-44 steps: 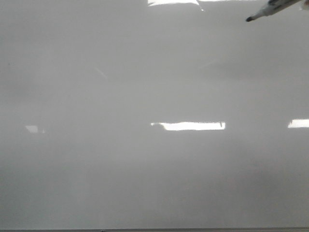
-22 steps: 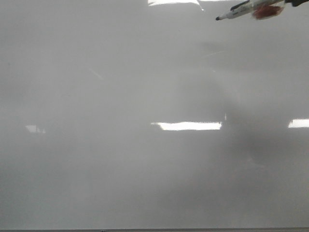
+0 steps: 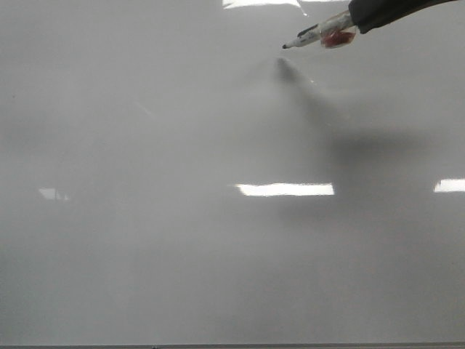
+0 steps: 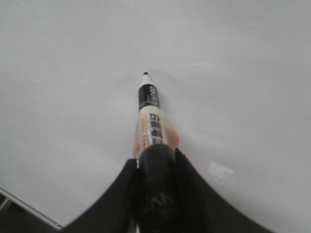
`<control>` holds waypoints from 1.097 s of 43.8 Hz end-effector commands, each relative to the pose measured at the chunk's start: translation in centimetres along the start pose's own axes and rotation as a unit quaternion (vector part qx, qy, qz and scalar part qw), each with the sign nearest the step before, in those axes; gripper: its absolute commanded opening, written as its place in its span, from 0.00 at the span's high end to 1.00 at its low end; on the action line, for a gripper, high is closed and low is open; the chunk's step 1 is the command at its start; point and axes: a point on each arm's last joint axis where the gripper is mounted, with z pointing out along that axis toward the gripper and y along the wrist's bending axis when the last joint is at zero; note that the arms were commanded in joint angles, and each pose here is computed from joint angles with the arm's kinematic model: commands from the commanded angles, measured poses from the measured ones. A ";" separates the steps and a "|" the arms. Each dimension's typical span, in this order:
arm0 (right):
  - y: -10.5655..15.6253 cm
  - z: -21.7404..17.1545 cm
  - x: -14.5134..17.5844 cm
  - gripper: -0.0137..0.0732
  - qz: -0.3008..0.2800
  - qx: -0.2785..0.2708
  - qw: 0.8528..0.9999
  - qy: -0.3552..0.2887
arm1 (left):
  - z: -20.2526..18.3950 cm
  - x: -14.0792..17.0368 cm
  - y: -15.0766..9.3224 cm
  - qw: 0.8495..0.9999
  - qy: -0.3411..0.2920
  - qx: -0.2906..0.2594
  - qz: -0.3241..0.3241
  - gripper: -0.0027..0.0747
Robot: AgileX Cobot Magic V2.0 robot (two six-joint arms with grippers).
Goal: Write number 7 on whiteboard
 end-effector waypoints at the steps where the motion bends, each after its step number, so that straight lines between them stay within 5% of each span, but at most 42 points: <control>1: -0.7 -1.2 -2.1 0.92 0.003 0.021 0.998 -0.060 | -0.6 -1.1 0.3 0.999 -0.044 -0.014 -0.014 0.49; 13: -4.8 -2.9 -1.7 0.92 0.023 0.079 0.996 -0.038 | -0.6 -1.1 0.3 0.999 -0.044 -0.014 -0.014 0.49; 21: -4.1 -2.6 -1.4 0.92 0.016 0.064 0.998 -0.019 | -0.6 -1.1 0.4 0.999 -0.046 -0.015 -0.014 0.49; 29: -2.4 0.1 3.1 0.92 0.013 0.011 0.995 0.100 | -0.6 -1.1 0.4 0.999 -0.047 -0.016 -0.014 0.49; 34: -2.0 0.9 3.6 0.92 0.006 0.010 0.995 0.095 | -0.6 -1.2 0.4 0.998 -0.050 -0.018 -0.014 0.49; 42: 0.6 -2.2 1.9 0.92 -0.047 -0.031 0.996 0.062 | -0.7 -1.5 -0.2 0.998 -0.061 0.001 -0.001 0.49; 48: 3.4 -4.6 3.1 0.92 -0.164 -0.109 0.975 0.107 | -0.7 -2.3 -2.1 0.992 -0.093 0.064 0.062 0.42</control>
